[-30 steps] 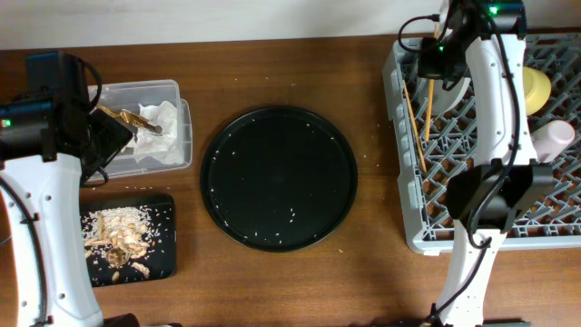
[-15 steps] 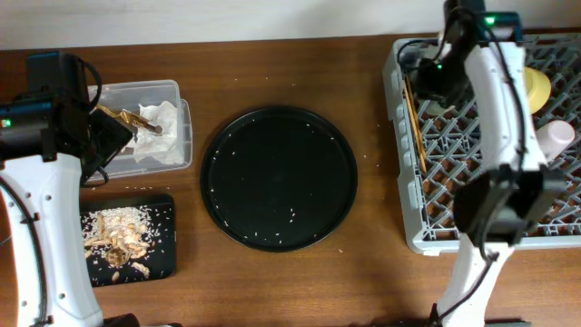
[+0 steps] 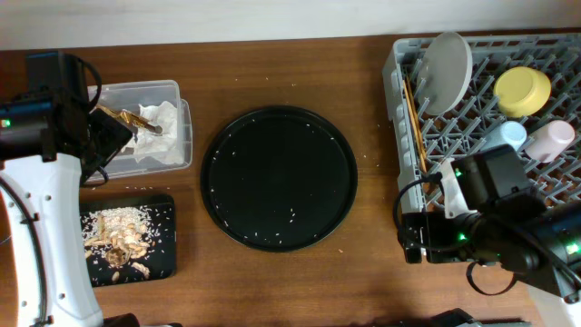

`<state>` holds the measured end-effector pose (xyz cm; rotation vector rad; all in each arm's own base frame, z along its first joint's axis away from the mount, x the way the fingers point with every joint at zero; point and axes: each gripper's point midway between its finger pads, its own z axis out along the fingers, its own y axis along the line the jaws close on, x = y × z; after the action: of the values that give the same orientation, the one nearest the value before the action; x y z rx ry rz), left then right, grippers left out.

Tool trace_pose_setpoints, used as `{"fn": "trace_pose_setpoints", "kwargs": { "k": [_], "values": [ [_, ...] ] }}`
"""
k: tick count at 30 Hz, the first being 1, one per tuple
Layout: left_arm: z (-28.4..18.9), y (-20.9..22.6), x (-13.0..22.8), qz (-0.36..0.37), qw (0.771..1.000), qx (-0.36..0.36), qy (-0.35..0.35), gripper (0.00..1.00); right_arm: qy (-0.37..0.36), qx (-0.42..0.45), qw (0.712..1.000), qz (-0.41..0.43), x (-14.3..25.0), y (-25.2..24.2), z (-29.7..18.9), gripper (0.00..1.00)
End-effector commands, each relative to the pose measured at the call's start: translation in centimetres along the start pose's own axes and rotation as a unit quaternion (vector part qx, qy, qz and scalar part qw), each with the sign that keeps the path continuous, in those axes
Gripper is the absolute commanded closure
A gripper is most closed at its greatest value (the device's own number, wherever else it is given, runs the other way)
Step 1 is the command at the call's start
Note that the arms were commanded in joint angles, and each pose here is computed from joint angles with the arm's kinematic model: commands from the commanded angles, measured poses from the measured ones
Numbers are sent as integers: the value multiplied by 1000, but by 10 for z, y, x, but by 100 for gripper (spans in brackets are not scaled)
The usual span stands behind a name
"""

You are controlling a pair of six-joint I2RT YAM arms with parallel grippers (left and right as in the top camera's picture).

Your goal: Sort waste into correct bins and load items into the dishwasher rack

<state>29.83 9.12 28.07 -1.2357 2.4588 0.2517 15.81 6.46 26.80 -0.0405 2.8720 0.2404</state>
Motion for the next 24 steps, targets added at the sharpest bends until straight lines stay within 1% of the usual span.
{"fn": "trace_pose_setpoints", "kwargs": {
  "k": [1,3,5,7,9,10,12,14,15,19,21,24],
  "values": [
    [-2,1,-2,-6,1000,0,-5,1,4,-11,1000,2,7,3,0,2],
    [-2,1,-2,-6,1000,0,-5,1,-8,29,1000,0,1,-10,3,2],
    [-2,1,-2,-6,1000,0,-5,1,-22,26,999,-3,-10,-8,14,2],
    [-2,1,-2,-6,1000,0,-5,0,-102,-11,994,-27,-32,2,28,2],
    [-2,1,-2,-6,1000,0,-5,1,-173,-40,983,-35,-32,4,41,2],
    [-2,1,-2,-6,1000,0,-5,1,-219,-47,974,-34,-32,-1,48,2],
    [-2,1,-2,-6,1000,0,-5,1,-309,-45,950,-2,-34,-22,64,2],
    [-2,1,-2,-6,1000,0,-5,1,-365,-41,930,14,-32,-37,81,2],
    [-2,1,-2,-6,1000,0,-5,1,-404,-41,914,18,-34,-42,87,2],
    [-2,1,-2,-6,1000,0,-5,1,-497,-26,866,38,-42,-65,104,2],
    [-2,1,-2,-6,1000,0,-5,1,-530,-21,847,41,-47,-72,106,1],
    [-2,1,-2,-6,1000,0,-5,1,-587,-13,808,44,-57,-81,100,2]
  ]
}}
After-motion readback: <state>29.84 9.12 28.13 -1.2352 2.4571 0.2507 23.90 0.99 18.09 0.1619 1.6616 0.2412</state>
